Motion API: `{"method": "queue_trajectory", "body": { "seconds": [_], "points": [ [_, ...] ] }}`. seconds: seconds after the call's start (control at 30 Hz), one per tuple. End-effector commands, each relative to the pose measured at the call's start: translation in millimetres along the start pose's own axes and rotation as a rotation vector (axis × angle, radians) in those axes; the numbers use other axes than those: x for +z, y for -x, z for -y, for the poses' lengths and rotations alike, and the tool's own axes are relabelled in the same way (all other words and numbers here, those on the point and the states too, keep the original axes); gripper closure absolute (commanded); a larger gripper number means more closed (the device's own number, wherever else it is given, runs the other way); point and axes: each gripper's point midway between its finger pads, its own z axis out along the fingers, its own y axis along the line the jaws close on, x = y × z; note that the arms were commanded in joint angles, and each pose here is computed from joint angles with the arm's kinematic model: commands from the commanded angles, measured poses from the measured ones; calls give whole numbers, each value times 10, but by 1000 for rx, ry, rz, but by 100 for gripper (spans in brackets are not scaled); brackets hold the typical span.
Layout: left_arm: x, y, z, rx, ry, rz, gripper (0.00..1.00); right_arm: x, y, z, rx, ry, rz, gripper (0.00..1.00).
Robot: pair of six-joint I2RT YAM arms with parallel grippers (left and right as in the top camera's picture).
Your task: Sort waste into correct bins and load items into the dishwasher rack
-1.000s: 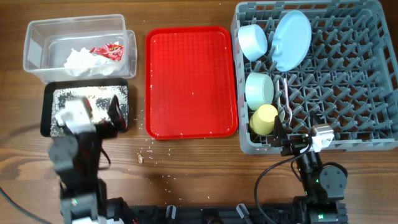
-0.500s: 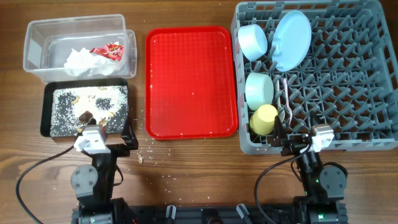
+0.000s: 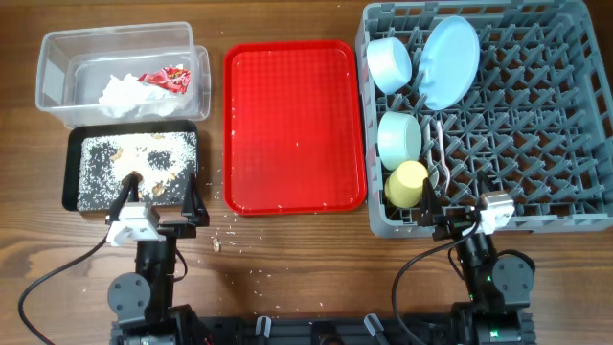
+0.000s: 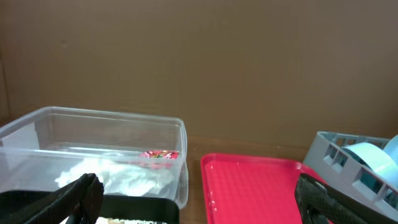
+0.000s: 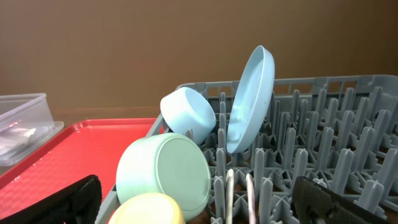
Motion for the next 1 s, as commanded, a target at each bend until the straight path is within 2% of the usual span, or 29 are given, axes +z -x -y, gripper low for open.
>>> {"method": "queue_trajectory", "body": {
  "seconds": [0.0,0.13,0.33,0.97],
  "points": [
    [0,-70,16,-11,-13,-6,0,-2,11,26,-9,-13,7,0],
    [-1,-146,4,-17,-8,-38,0,-2,11,26,-9,-13,7,0],
    [-38,-487,-49,-47,18,-176,0,-2,11,26,-10,-13,7,0],
    [-36,-480,-40,-47,14,-173,0,-2,11,26,-10,-13,7,0]
  ]
}}
